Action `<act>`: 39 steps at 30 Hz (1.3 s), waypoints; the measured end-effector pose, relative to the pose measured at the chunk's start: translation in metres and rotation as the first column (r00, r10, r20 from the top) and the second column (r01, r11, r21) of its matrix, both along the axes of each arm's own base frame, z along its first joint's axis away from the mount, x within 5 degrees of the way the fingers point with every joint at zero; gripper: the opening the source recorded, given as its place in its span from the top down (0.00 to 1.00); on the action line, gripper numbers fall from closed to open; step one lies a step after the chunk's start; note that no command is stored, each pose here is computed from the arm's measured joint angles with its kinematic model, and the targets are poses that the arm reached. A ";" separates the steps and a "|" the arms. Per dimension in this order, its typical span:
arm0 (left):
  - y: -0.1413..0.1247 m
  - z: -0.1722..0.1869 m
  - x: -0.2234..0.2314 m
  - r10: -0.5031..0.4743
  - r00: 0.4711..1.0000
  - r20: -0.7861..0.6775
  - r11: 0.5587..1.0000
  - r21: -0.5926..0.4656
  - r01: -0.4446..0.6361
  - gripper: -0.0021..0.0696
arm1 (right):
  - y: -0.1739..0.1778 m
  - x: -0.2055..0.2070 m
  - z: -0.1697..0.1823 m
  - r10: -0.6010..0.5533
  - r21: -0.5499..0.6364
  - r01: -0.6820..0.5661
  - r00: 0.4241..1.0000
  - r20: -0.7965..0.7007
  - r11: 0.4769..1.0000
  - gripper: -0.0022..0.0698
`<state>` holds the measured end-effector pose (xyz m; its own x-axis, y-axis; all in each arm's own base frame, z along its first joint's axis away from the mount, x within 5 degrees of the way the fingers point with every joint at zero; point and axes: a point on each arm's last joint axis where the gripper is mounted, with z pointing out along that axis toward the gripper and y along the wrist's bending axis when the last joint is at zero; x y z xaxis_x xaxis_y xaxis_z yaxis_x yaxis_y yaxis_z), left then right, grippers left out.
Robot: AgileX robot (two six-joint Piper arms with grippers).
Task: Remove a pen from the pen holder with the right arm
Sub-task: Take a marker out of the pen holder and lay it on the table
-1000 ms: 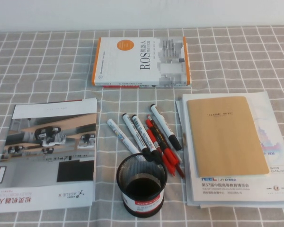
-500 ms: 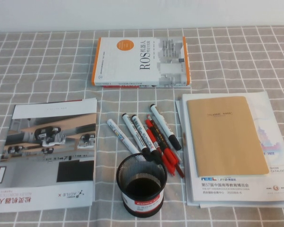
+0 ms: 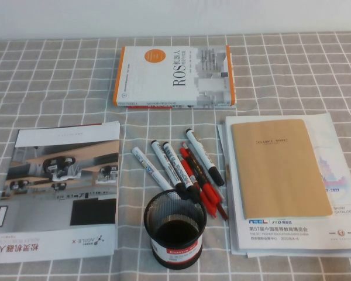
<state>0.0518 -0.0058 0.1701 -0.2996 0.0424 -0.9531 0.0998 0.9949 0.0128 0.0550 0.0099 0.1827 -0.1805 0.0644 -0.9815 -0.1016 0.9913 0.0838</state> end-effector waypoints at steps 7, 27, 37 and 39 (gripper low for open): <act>0.000 0.000 0.000 0.000 1.000 0.000 1.000 0.000 0.000 0.98 | 0.003 -0.003 -0.010 0.041 -0.019 -0.043 0.993 -0.111 0.999 0.99; 0.000 0.000 0.000 0.000 1.000 0.000 1.000 0.000 0.000 0.98 | 0.004 -0.003 -0.011 0.044 -0.019 -0.046 0.992 -0.118 0.999 0.99; 0.000 0.000 0.000 0.000 1.000 0.000 1.000 0.000 0.000 0.98 | 0.004 -0.003 -0.011 0.043 -0.019 -0.046 0.992 -0.121 0.999 0.99; 0.000 0.000 0.000 0.000 1.000 0.000 1.000 0.000 0.000 0.98 | 0.004 -0.003 -0.011 0.043 -0.019 -0.046 0.992 -0.121 0.999 0.99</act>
